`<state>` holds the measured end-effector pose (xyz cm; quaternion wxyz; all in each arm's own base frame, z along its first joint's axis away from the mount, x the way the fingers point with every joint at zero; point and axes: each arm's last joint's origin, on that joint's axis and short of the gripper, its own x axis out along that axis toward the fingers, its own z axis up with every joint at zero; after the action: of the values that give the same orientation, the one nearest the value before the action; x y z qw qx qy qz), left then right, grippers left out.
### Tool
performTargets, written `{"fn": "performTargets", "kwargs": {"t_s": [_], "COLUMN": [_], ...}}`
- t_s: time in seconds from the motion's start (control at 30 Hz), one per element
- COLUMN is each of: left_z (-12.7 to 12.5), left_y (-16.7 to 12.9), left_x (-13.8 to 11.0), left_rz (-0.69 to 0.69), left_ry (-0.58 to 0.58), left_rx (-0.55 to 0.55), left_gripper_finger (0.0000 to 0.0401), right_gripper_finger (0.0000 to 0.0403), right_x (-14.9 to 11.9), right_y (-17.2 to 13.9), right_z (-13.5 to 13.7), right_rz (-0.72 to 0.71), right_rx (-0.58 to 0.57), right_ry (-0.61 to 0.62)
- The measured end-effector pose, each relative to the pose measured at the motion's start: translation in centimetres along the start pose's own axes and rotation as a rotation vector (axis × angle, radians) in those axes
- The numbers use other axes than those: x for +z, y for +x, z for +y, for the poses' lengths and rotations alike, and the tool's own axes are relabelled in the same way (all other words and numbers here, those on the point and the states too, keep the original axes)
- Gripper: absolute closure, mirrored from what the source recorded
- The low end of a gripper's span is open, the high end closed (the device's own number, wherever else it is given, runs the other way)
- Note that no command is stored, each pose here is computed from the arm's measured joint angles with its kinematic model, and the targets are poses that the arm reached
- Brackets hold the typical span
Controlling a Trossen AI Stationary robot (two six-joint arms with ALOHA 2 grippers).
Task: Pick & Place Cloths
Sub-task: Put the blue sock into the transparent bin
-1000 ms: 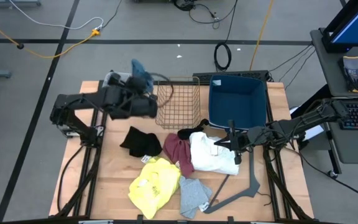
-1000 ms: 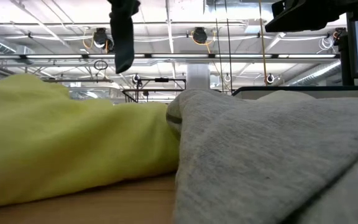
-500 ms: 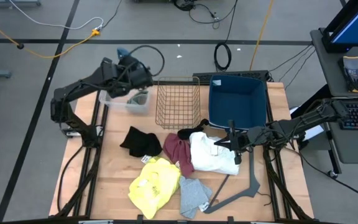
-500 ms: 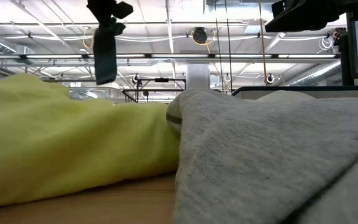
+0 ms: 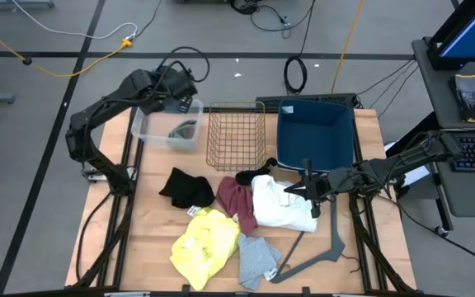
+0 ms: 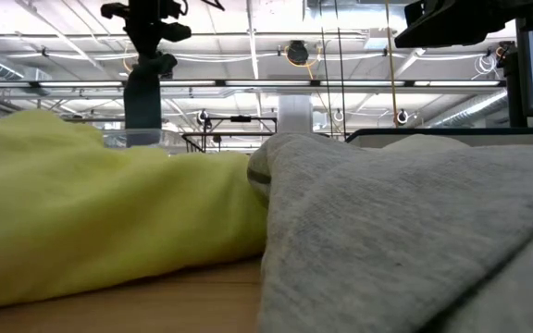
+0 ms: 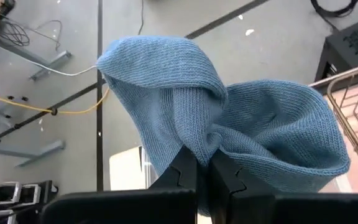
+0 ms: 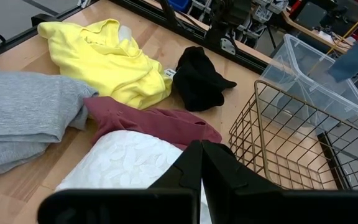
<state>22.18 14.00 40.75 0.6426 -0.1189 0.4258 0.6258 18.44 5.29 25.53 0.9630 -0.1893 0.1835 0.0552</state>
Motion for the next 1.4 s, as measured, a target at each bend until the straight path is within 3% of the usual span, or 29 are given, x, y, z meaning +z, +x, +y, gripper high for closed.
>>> {"fn": "performTargets", "kwargs": {"t_s": [0.5,1.03,1.23,1.4], "left_z": [0.8,-0.3,-0.7,-1.2], "left_y": [2.7,11.1,12.9,13.3], "left_x": [0.0,-6.1,-7.3,-7.1], "left_rz": [0.183,0.562,0.579,0.558], "left_ry": [-0.039,0.088,0.075,0.06], "left_rx": [-0.084,0.062,0.071,0.002], "left_gripper_finger": [0.0401,0.0401,0.0401,0.0401], "right_gripper_finger": [0.0403,0.0403,0.0403,0.0403], "right_x": [0.0,0.0,0.0,0.0], "right_y": [0.0,0.0,0.0,0.0], "right_z": [0.0,0.0,0.0,0.0], "right_rz": [0.0,0.0,0.0,0.0], "right_rx": [0.0,0.0,0.0,0.0], "right_ry": [0.0,0.0,0.0,0.0]}}
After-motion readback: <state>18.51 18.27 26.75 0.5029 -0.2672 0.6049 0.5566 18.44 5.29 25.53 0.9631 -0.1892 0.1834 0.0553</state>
